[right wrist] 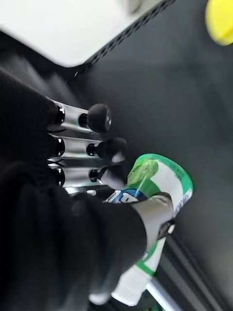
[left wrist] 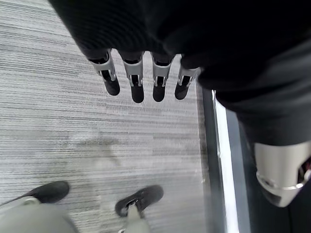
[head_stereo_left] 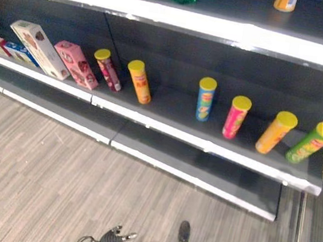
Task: Put the goods on the table back onto the shelves and tidy them up.
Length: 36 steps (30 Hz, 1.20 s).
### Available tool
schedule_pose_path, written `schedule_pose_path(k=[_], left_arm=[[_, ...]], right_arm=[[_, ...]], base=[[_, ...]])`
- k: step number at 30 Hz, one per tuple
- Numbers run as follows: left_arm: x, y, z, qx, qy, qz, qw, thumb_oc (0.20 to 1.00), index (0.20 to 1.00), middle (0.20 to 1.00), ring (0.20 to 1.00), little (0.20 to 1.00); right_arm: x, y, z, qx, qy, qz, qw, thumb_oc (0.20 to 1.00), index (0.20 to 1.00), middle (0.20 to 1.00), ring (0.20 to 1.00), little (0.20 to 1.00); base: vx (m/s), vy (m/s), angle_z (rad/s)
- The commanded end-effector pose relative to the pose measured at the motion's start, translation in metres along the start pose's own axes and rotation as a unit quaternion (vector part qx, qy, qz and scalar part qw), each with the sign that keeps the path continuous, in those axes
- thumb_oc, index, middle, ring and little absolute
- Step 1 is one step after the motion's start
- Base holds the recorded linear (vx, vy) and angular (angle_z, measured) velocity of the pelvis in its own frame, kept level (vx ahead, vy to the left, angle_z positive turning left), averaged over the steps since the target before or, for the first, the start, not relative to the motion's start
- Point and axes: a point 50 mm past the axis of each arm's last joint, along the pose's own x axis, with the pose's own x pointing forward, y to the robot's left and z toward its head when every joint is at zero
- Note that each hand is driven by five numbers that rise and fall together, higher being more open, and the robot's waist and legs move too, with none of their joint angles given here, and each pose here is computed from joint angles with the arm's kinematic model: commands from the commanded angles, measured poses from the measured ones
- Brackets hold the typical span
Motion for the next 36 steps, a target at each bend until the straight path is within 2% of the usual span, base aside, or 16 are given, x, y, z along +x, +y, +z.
schedule_pose_path(k=[1, 9, 18, 23, 30, 36], left_arm=[[-0.009, 0.025, -0.02, 0.035, 0.018, 0.024, 0.999, 1.0, 1.0, 1.0, 1.0, 1.0], [-0.014, 0.027, -0.034, 0.025, 0.033, 0.036, 0.999, 1.0, 1.0, 1.0, 1.0, 1.0], [-0.021, 0.006, -0.058, 0.026, 0.069, 0.021, 0.997, 1.0, 1.0, 1.0, 1.0, 1.0], [-0.011, -0.005, -0.042, 0.049, 0.062, 0.024, 0.997, 1.0, 1.0, 1.0, 1.0, 1.0], [-0.007, 0.0, -0.039, 0.05, 0.074, 0.044, 0.995, 1.0, 1.0, 1.0, 1.0, 1.0], [-0.005, 0.007, -0.037, 0.045, 0.079, 0.057, 0.994, 1.0, 1.0, 1.0, 1.0, 1.0]], right_arm=[[0.003, -0.017, 0.02, 0.025, -0.057, -0.037, 0.997, 0.2, 0.2, 0.2, 0.2, 0.2], [0.002, -0.019, 0.018, 0.018, -0.055, -0.035, 0.998, 0.2, 0.2, 0.2, 0.2, 0.2], [0.004, -0.012, 0.017, 0.029, -0.048, -0.039, 0.998, 0.2, 0.2, 0.2, 0.2, 0.2], [0.004, -0.002, 0.024, 0.065, -0.055, -0.03, 0.996, 0.2, 0.2, 0.2, 0.2, 0.2], [0.008, 0.004, 0.04, 0.13, -0.086, -0.011, 0.988, 0.2, 0.2, 0.2, 0.2, 0.2], [0.004, -0.011, 0.037, 0.099, -0.083, -0.022, 0.991, 0.2, 0.2, 0.2, 0.2, 0.2]], base=[[0.01, -0.093, -0.25], [0.08, 0.026, -0.36], [0.1, 0.198, -0.55], [0.06, 0.178, -0.26], [0.03, 0.164, -0.24], [0.04, 0.094, -0.21]])
